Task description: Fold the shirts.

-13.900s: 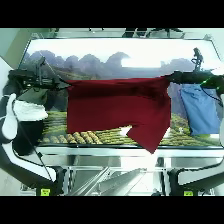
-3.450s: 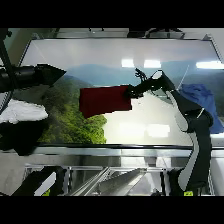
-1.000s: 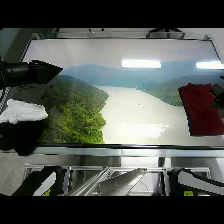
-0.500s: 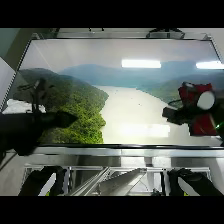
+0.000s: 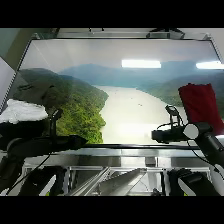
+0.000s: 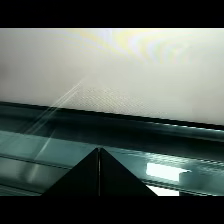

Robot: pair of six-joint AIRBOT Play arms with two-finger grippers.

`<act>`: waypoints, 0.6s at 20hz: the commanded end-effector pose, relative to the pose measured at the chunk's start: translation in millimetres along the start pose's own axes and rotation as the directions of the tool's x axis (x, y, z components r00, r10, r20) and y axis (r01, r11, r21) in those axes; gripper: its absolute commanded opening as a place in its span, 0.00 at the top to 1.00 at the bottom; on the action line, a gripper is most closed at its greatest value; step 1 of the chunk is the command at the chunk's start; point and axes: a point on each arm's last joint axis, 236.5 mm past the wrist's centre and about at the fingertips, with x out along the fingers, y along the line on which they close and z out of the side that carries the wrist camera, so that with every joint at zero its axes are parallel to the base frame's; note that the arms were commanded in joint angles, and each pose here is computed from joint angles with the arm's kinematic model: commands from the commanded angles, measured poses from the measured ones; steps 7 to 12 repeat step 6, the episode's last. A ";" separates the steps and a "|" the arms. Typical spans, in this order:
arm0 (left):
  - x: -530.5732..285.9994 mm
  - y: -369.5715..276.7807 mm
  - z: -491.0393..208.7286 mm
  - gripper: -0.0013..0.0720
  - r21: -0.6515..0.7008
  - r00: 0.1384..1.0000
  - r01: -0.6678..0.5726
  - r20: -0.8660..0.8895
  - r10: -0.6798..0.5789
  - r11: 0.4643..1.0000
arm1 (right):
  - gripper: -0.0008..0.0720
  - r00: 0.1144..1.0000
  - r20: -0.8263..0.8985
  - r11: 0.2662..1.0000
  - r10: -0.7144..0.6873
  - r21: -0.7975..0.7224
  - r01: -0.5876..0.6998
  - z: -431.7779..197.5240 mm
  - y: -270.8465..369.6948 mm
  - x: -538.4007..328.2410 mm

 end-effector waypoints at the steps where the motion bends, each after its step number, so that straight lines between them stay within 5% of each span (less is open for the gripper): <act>1: 2.9 1.5 -1.8 0.96 -0.027 1.000 0.002 0.008 -0.002 1.000 | 0.97 1.000 0.005 1.000 0.020 -0.005 -0.020 -1.7 3.6 3.2; 12: 2.8 0.1 2.4 0.96 -0.033 1.000 0.008 0.026 -0.007 0.999 | 0.97 1.000 0.005 1.000 0.020 -0.005 -0.020 -1.7 3.6 3.2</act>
